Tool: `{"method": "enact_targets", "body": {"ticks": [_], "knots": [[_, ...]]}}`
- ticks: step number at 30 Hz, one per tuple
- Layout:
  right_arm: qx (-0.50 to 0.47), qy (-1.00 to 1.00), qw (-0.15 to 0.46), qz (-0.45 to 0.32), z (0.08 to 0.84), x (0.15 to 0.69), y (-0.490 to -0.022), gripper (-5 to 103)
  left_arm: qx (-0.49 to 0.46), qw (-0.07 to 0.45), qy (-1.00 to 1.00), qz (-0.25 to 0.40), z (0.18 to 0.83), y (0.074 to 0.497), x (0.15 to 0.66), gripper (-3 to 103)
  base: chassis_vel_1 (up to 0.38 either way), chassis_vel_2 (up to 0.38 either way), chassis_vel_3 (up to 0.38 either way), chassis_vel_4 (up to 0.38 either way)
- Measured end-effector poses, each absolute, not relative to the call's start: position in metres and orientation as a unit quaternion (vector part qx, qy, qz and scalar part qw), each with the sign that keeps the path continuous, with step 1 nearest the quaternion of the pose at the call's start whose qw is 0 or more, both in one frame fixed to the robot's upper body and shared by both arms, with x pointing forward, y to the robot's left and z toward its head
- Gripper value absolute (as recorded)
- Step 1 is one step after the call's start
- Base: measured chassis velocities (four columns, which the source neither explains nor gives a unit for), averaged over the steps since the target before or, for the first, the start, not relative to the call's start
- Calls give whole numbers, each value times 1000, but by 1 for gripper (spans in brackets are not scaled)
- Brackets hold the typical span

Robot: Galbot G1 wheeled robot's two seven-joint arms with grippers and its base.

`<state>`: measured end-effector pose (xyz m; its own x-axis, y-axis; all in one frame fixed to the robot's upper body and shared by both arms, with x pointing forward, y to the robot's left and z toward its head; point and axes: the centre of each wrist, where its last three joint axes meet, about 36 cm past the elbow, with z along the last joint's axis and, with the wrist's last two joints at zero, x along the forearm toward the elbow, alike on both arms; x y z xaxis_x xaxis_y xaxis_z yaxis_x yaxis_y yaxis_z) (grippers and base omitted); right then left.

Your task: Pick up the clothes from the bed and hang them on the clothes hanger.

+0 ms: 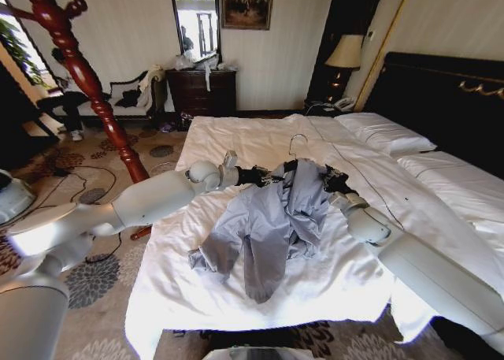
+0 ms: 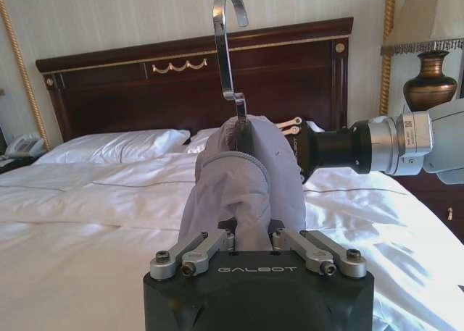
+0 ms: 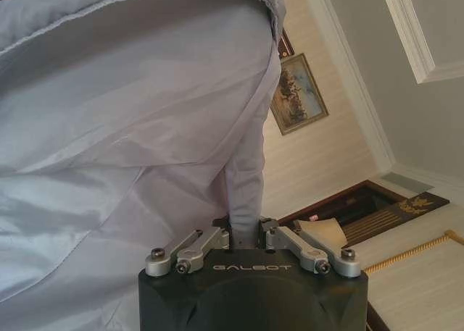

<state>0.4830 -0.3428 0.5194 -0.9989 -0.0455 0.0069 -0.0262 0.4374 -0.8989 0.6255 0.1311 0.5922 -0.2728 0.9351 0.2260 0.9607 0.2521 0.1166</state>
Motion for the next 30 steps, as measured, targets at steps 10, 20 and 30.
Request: {"method": "enact_targets", "body": {"ticks": [10,20,30], "knots": [[-33,857,-1,-515,519,476,-336,54,-593,47,-796,-113,594,129,624,16,0,0,0,0],[-34,879,-17,-475,525,459,-340,92,-571,38,-813,-109,596,144,619,16,0,0,0,0],[-29,928,-52,-369,548,429,-360,100,-546,39,-831,-94,586,166,606,16,0,0,0,0]]}}
